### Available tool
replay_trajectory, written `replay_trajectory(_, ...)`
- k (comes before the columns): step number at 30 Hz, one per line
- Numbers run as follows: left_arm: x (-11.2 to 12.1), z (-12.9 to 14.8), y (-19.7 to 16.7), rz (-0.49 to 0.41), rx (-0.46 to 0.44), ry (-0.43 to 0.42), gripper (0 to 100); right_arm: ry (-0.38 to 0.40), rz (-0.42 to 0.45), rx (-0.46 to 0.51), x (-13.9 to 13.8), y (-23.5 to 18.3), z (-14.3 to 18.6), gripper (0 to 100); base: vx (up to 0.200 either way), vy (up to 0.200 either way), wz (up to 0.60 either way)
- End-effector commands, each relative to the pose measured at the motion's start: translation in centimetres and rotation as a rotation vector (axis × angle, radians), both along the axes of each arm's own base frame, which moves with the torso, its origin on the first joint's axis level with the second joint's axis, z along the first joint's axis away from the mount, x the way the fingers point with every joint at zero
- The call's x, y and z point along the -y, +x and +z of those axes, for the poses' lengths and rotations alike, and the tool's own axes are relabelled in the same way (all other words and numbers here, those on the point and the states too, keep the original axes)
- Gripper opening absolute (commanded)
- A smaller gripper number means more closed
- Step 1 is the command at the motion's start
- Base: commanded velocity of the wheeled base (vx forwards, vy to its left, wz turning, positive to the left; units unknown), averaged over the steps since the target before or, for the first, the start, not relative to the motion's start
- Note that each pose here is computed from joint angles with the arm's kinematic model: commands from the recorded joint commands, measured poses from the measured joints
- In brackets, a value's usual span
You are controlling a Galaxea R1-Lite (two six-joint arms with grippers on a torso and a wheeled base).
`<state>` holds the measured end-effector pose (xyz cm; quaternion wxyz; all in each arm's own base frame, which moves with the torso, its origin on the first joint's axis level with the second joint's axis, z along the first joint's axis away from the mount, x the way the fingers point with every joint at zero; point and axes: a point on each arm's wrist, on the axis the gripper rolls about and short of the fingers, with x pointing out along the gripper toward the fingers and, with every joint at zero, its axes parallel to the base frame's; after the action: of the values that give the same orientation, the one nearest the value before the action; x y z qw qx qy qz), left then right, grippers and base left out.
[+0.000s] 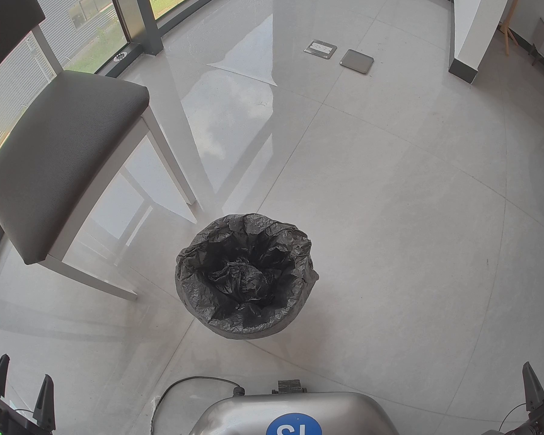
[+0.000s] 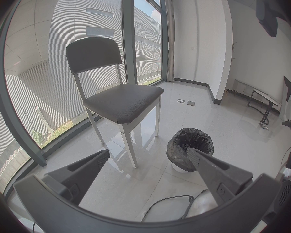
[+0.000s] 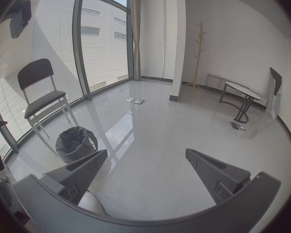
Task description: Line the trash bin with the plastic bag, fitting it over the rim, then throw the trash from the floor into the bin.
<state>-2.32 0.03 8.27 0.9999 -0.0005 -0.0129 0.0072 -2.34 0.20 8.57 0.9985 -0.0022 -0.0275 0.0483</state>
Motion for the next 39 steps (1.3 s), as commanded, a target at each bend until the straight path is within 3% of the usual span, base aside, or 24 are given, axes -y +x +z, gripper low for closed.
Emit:
replay_trajectory(1, 0.0, -0.52, 0.04, 0.001, -0.006, -0.001, 100, -0.003, 0.001, -0.002, 0.0, 0.03, -0.49, 100, 0.0, 0.0, 0.0)
replay_trajectory(5, 0.0, -0.52, 0.04, 0.001, -0.006, -0.001, 100, 0.012, -0.026, -0.005, 0.06, 0.04, -0.51, 100, 0.0, 0.0, 0.0)
replay_trajectory(7, 0.0, -0.52, 0.04, 0.001, -0.006, -0.001, 100, 0.014, -0.135, -0.017, 0.3, 0.05, -0.63, 100, 0.0, 0.0, 0.0)
replay_trajectory(9, 0.0, -0.51, 0.04, 0.001, -0.004, -0.001, 100, 0.046, -0.184, -0.049, 0.41, 0.05, -0.96, 100, 0.0, 0.0, 0.0)
replay_trajectory(39, 0.0, -0.52, 0.04, 0.001, -0.006, -0.001, 100, 0.041, -0.157, -0.057, 0.35, 0.04, -1.01, 100, 0.0, 0.0, 0.0)
